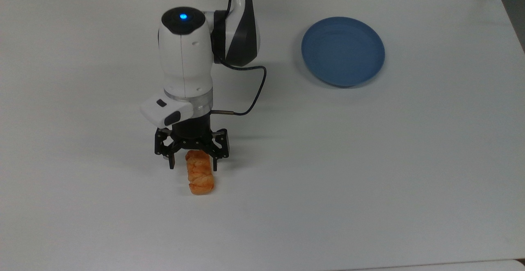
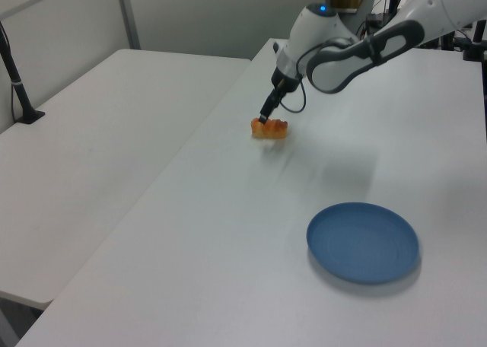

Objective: Put the bread on the table
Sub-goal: 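Open the gripper and raise it away from the bread roll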

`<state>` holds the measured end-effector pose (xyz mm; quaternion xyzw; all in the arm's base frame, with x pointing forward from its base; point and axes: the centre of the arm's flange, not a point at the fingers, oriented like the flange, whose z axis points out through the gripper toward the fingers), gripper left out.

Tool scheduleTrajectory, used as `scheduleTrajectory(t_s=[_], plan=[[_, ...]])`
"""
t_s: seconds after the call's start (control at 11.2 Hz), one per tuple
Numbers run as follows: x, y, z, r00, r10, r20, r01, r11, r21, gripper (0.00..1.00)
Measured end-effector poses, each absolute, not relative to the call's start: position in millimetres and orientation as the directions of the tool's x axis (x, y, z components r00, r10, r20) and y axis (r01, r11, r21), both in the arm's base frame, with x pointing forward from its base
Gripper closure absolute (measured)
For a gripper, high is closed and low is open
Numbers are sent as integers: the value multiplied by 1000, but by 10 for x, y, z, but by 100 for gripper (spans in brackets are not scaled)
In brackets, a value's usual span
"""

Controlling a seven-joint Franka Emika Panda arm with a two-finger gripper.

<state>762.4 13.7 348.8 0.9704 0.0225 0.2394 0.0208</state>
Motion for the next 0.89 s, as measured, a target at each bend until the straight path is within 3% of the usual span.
scheduleTrajectory(t_s=[0.18,0.36,0.62,0.89], plan=[[7507,120,3890,884,51,464,29,-998,54,0],[7258,97,4340,931,43,362,22,-998,62,0],[6709,77,5082,980,26,195,12,-997,73,0],[6054,82,5568,990,22,141,11,-997,78,0]])
